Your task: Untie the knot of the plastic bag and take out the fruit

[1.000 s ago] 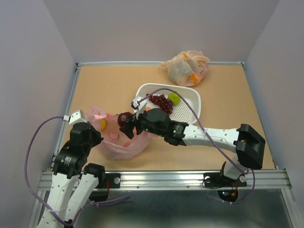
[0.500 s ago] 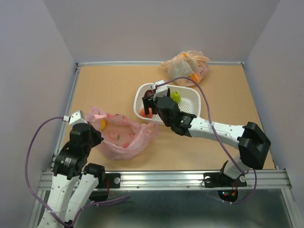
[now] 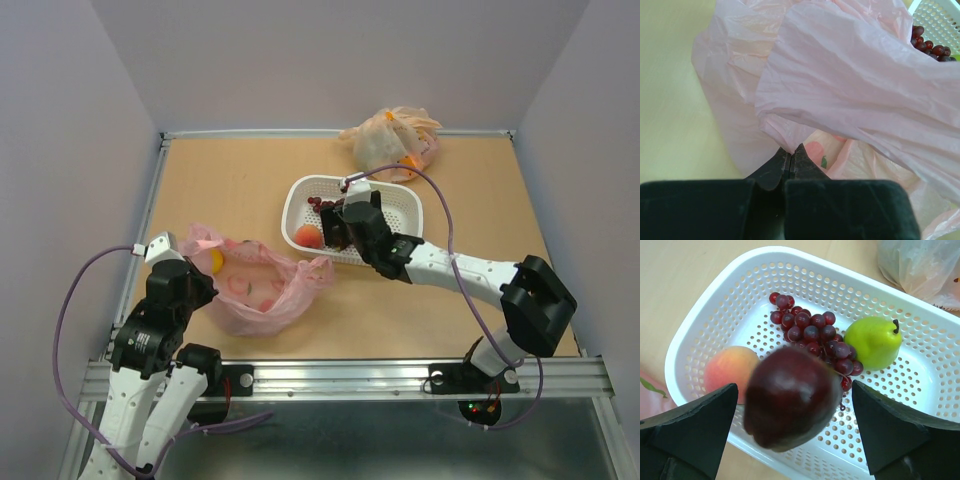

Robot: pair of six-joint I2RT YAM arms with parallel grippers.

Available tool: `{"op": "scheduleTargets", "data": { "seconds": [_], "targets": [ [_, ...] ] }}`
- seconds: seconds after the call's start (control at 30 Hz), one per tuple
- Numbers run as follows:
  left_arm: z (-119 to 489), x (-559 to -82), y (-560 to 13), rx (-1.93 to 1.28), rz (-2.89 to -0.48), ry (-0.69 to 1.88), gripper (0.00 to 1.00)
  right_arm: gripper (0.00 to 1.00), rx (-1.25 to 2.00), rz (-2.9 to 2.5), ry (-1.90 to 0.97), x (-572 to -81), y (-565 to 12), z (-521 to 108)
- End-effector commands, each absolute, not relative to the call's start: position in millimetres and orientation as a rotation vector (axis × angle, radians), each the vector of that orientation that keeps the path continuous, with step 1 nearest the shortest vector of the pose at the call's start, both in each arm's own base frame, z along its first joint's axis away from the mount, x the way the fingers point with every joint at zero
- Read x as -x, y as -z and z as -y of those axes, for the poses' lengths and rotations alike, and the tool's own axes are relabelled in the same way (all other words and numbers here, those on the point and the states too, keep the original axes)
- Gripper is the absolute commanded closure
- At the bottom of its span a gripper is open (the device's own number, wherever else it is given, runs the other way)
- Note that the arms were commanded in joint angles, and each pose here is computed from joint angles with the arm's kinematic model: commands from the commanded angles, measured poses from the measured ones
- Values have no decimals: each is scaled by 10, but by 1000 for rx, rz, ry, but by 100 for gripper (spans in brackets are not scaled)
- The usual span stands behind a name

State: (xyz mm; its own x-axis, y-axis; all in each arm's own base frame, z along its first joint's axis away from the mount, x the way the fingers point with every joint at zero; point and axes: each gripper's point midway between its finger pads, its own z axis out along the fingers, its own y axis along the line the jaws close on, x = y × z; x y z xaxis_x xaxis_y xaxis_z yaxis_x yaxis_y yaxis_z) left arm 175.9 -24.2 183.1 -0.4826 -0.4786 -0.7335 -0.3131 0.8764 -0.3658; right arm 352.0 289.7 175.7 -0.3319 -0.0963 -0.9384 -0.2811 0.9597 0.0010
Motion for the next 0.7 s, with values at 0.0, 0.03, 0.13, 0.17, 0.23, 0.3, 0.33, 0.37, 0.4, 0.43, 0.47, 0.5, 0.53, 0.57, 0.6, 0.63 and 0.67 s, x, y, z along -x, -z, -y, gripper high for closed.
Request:
{"op": "scheduleTargets", "data": {
  "seconds": [0.0,0.03,0.13,0.17,0.23,0.3,0.33,0.37,0.4,0.43,0.47,0.5,0.53,0.57,0.6,0.63,0.67],
  "targets": [
    [240,-1803,-1841,557,-2090,227,100,0,264,-1872,-235,-3545,-1977,-3005],
    [239,-1802,-1843,557,-2089,228,100,0,273,-1867,-238,-3558,-2024,-3024],
    [237,-1801,-1848,559,-2085,229,100,0,291,-1860,-249,-3571,-2114,-3070],
    [237,-1802,-1846,559,-2086,228,100,0,297,-1861,-254,-3563,-2129,-3087],
    [236,-1797,-1848,559,-2085,229,100,0,324,-1860,-299,-3531,-2204,-3151],
    [236,-1798,-1840,561,-2087,228,100,0,369,-1834,-404,-3456,-2386,-3292],
    [234,-1801,-1843,562,-2085,227,100,0,391,-1825,-439,-3427,-2445,-3345],
    [232,-1801,-1843,562,-2085,226,100,1,415,-1798,-479,-3409,-2595,-3415],
    [234,-1801,-1843,562,-2085,227,100,2,482,-1797,-541,-3327,-2624,-3523],
    [230,-1805,-1843,564,-2084,225,100,4,513,-1788,-572,-3292,-2678,-3585],
    [235,-1803,-1838,562,-2088,226,100,5,542,-1773,-602,-3256,-2751,-3657],
    [232,-1804,-1836,563,-2089,223,100,6,599,-1768,-647,-3167,-2809,-3776],
    [233,-1807,-1838,563,-2088,224,100,7,631,-1757,-671,-3112,-2859,-3854],
    [230,-1805,-1827,565,-2091,221,100,7,659,-1732,-692,-3079,-2970,-3933],
    [233,-1808,-1836,563,-2089,223,100,7,690,-1723,-711,-3017,-2998,-4019],
    [233,-1808,-1836,563,-2089,223,100,7,755,-1730,-743,-2867,-2923,-4173],
    [233,-1806,-1833,563,-2091,223,100,7,793,-1724,-758,-2795,-2910,-4262]
  ]
}}
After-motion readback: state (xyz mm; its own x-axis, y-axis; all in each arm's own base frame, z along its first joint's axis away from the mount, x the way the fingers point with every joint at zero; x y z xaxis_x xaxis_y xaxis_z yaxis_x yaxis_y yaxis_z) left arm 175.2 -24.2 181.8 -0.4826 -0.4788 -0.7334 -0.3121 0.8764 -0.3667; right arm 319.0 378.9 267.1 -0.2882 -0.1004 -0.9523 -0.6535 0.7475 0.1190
